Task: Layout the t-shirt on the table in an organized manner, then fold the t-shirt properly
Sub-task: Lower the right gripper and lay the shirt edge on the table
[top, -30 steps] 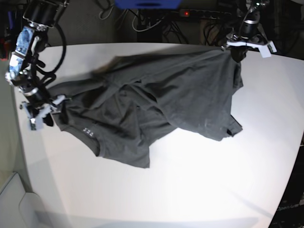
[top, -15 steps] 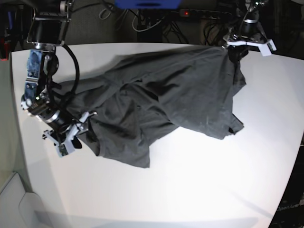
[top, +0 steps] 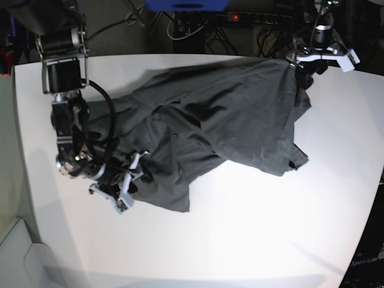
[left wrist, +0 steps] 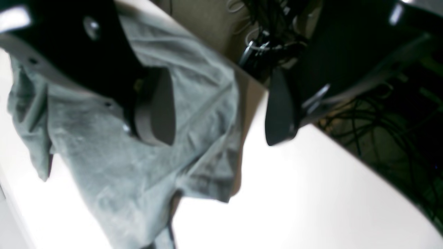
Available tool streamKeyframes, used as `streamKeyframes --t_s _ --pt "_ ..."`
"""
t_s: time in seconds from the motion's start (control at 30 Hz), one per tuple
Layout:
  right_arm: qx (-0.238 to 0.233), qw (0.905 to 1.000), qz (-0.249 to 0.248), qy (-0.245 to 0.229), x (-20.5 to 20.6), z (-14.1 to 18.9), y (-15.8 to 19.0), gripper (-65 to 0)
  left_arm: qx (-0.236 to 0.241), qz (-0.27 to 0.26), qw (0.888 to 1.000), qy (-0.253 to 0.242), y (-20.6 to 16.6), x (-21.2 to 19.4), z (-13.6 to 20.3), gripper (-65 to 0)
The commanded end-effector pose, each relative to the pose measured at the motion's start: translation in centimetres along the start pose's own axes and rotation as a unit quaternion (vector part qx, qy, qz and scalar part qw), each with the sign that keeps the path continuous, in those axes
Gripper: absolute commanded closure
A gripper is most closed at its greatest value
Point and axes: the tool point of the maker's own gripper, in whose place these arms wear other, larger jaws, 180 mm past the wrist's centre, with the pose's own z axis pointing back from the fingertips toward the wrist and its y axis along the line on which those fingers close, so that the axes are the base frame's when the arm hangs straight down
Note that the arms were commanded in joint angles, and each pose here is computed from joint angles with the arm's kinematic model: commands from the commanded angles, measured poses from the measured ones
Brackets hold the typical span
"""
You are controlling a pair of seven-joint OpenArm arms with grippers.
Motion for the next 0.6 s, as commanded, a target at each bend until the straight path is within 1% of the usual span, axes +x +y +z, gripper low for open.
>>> streamKeyframes --t_s 0.0,0.07,0.17,0.23,0.27,0.37,0.57 --pt "-0.005 0.9994 0.010 -0.034 3.3 0.0 -1.1 -32.2 -0.011 -0.004 1.000 -0.018 -0.6 1.1 0.2 -39.9" --pt "0.001 0.9994 0.007 -0.033 4.2 -1.1 -1.8 -32.2 -0.012 -0.004 1.000 -0.019 -0.7 1.2 0.3 -39.9" --pt "0.003 0.9985 -0.006 -0.053 5.6 -2.4 -3.2 -32.2 -0.013 -0.004 1.000 -0.020 -0.8 1.2 0.3 -39.9" --pt "0.002 0.9984 -0.013 -0.055 5.9 -3.0 -4.3 -32.2 -0.013 -0.003 1.000 -0.020 -0.8 1.2 0.3 -39.9" --pt "-0.002 0.9987 -0.016 -0.049 5.6 -3.2 -5.1 -32.3 -0.013 -0.003 1.000 -0.020 -0.8 1.2 0.3 -39.9" --pt "-0.001 0.9991 -0.027 -0.032 4.3 -4.2 -5.9 -32.3 -0.012 -0.002 1.000 -0.020 -0.8 1.2 0.3 -39.9" --pt "-0.006 0.9971 -0.064 -0.042 1.9 -4.7 -6.4 -32.3 -0.017 -0.001 1.000 -0.026 -1.2 1.5 0.0 -39.9"
